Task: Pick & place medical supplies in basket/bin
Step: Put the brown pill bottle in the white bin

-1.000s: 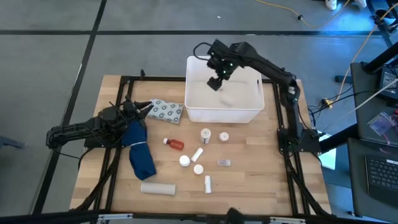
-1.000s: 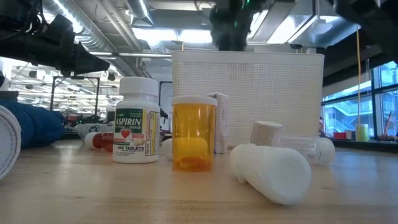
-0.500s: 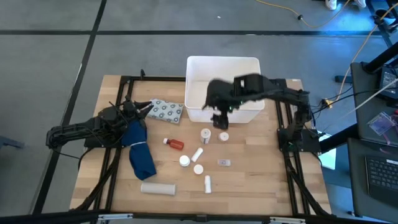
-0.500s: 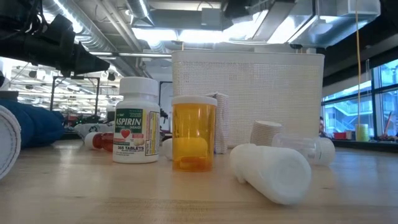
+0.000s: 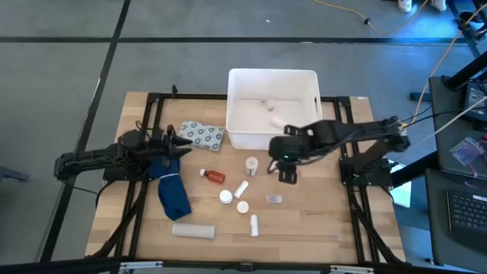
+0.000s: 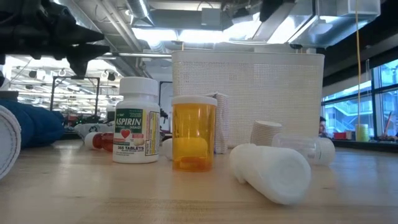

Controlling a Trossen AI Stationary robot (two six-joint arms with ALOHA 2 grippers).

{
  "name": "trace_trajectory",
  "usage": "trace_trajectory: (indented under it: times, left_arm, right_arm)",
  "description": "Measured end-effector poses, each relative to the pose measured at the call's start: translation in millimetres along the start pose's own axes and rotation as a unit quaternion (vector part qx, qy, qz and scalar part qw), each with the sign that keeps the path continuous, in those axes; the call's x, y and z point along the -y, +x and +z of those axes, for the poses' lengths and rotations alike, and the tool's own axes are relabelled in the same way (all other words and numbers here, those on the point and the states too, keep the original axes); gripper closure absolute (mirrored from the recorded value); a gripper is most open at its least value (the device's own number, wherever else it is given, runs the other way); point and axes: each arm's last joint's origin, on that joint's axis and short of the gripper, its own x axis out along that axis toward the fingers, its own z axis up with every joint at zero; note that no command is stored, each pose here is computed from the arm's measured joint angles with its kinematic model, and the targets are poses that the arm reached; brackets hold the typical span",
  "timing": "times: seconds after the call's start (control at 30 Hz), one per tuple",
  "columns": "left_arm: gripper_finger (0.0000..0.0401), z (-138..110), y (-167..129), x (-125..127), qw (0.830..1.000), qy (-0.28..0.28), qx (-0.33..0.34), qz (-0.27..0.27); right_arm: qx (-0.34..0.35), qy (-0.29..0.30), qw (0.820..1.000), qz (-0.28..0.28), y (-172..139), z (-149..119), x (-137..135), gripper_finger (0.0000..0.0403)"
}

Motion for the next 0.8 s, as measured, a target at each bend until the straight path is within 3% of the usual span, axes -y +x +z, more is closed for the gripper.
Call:
trace_trajectory:
  times: [0.3,0.53,0.8]
  left_arm:
    - [0.0226,-15,12,9,0.991,0.094,-0.081,-0.049]
    - [0.0226,-28,25,17,0.978,0.153,-0.125,-0.064]
    - [0.0226,-53,34,16,0.962,0.132,-0.231,-0.057]
  right_arm:
    - [0.064,0.116,0.991,0.005,2,-38,-4,0.0216]
    - [0.056,0.138,0.989,0.013,12,-47,-14,0.0216]
    - [0.062,0.149,0.987,0.014,21,-48,-17,0.0216]
